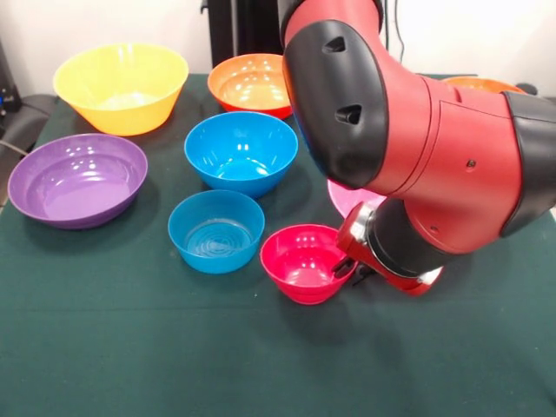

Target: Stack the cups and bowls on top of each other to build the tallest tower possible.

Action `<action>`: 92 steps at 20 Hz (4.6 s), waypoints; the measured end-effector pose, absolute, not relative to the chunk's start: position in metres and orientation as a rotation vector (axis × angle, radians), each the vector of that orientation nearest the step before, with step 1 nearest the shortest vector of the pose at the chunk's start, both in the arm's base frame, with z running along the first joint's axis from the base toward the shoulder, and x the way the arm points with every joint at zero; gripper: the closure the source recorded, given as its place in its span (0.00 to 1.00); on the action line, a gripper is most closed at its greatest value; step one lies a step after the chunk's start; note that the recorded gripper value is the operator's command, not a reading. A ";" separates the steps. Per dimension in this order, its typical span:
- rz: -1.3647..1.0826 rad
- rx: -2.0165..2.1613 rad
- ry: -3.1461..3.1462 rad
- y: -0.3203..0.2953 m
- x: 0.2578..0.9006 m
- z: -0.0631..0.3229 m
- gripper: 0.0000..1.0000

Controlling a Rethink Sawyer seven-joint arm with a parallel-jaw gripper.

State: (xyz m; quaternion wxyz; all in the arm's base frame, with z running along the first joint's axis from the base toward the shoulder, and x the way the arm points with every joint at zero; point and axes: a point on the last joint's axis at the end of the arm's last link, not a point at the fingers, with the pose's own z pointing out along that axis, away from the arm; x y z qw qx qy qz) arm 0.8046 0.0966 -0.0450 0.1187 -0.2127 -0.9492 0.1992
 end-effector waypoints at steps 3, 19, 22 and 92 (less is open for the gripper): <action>0.577 -0.616 -2.791 0.094 0.808 -0.044 1.00; 0.564 -0.463 -2.852 0.083 0.822 -0.030 1.00; 0.575 -0.459 -2.853 0.082 0.821 -0.032 1.00; 0.598 -0.657 -2.678 0.089 0.874 -0.068 0.00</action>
